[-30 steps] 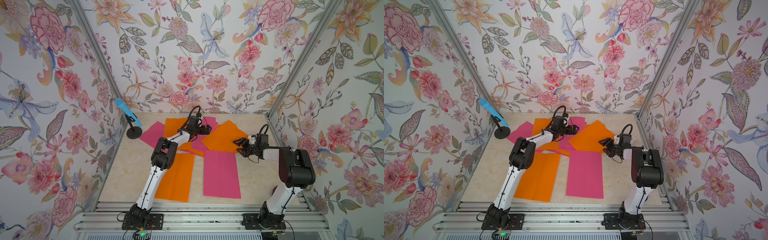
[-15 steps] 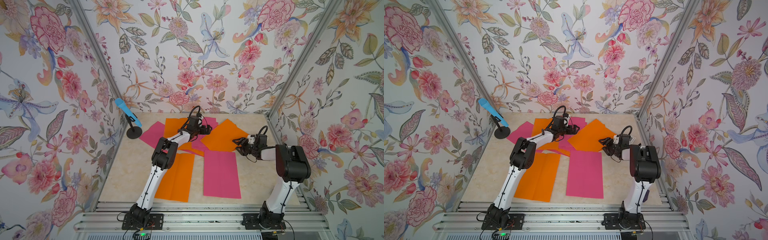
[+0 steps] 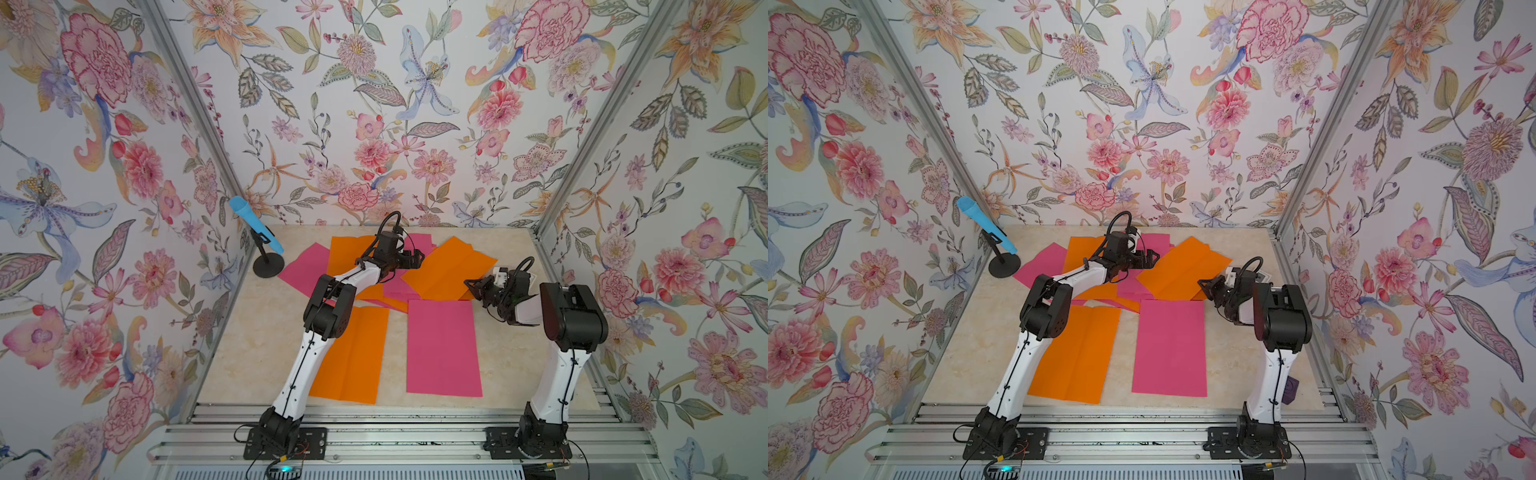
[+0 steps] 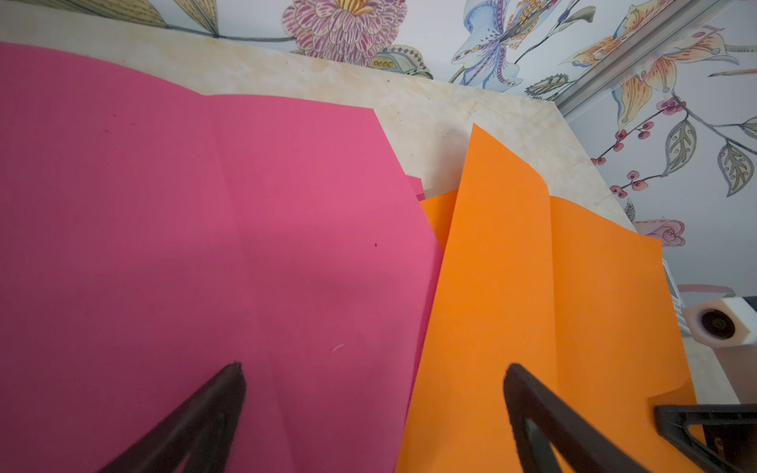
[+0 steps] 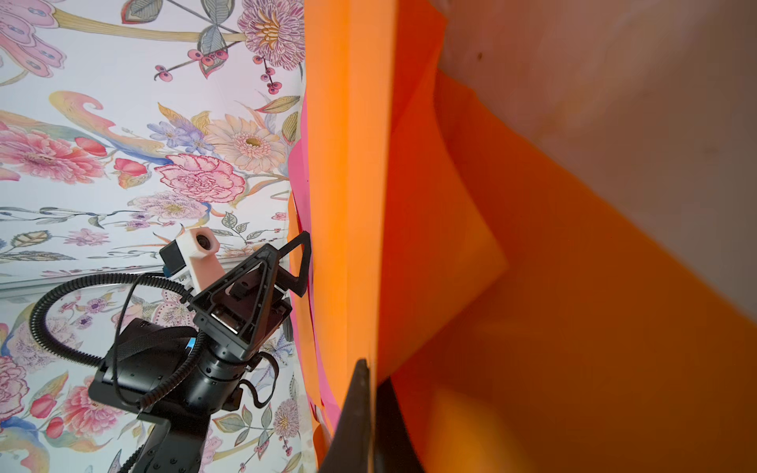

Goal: Sort the scattered colored papers by color
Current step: Pick up the colored paper.

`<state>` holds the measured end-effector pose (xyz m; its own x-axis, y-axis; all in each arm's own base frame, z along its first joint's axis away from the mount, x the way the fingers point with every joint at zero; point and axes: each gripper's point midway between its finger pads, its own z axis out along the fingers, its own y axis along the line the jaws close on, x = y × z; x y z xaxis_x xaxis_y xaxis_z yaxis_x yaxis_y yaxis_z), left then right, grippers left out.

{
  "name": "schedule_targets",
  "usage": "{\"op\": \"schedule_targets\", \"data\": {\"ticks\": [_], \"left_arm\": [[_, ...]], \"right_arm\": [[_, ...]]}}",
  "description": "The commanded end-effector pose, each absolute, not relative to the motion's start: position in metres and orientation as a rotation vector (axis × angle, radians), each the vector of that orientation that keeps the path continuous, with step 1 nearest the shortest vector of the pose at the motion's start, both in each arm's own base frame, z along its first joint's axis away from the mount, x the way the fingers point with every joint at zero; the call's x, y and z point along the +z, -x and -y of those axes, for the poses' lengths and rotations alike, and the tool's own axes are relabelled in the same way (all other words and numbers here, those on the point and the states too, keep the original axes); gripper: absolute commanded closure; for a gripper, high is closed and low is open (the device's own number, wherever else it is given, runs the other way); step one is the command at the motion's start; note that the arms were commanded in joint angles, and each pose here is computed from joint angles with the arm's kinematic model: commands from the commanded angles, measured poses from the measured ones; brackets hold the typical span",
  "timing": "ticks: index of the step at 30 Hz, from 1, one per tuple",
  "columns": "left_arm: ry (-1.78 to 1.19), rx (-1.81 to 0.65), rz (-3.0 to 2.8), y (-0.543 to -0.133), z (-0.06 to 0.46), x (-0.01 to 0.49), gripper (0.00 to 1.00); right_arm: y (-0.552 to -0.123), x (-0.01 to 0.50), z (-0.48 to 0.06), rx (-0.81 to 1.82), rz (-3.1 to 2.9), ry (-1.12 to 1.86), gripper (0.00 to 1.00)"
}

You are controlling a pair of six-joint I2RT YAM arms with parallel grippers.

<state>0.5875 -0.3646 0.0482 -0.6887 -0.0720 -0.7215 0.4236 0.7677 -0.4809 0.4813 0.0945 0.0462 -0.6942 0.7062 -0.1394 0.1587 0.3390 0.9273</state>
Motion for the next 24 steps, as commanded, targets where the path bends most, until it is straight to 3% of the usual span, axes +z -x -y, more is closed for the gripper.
{"op": "schedule_targets", "data": {"ticks": [1,10,12,18,24], "left_arm": [[-0.287,-0.861,-2.214,-0.581,0.374,0.046,0.0],[-0.289,-0.833,-2.205,-0.584,0.369,0.058,0.0],[-0.287,-0.825,-2.209,-0.584,0.367,0.057,0.0],[-0.285,-0.837,-2.207,-0.584,0.369,0.059,0.0],[-0.287,-0.836,-2.204,-0.586,0.369,0.06,0.0]], "right_arm": [[-0.493,0.065,-0.094,1.322,-2.051,-0.67,0.96],[-0.505,0.087,-0.067,1.198,-2.09,-0.666,0.91],[-0.505,0.088,-0.061,1.177,-2.102,-0.68,0.83],[-0.506,0.082,-0.054,1.166,-2.134,-0.726,0.71],[-0.507,0.067,-0.064,1.188,-2.182,-0.734,0.71]]}}
